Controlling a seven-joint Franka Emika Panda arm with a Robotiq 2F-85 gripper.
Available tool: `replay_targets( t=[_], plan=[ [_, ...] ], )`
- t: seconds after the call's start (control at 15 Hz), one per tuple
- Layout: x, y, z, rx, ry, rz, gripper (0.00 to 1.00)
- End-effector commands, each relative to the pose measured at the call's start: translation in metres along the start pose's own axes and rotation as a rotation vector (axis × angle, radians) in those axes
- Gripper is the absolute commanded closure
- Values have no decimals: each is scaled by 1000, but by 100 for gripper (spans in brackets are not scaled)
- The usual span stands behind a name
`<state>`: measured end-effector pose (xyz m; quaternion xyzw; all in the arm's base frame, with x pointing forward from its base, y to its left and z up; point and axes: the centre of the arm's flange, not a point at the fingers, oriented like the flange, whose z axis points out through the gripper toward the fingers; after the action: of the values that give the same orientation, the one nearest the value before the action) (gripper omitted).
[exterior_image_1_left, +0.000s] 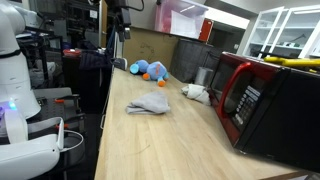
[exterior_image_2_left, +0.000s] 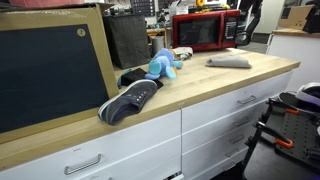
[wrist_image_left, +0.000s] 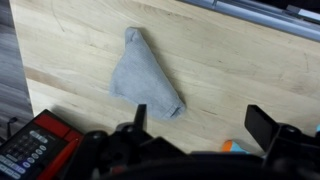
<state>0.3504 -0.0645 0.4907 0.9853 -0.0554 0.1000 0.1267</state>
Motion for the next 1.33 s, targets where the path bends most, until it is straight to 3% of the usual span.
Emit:
replay_targets(
  t=[0.0,0.2,0.47,0.87,1.27],
  plan=[
    [45,-6,24,-66,-45,97,0],
    [81,-12,37,-77,-73,173,0],
    [132,-23,49,-45,-25,244,0],
    [185,-42,69,-6,86,228,0],
    [238,-47,106,-30,125,197,0]
  ],
)
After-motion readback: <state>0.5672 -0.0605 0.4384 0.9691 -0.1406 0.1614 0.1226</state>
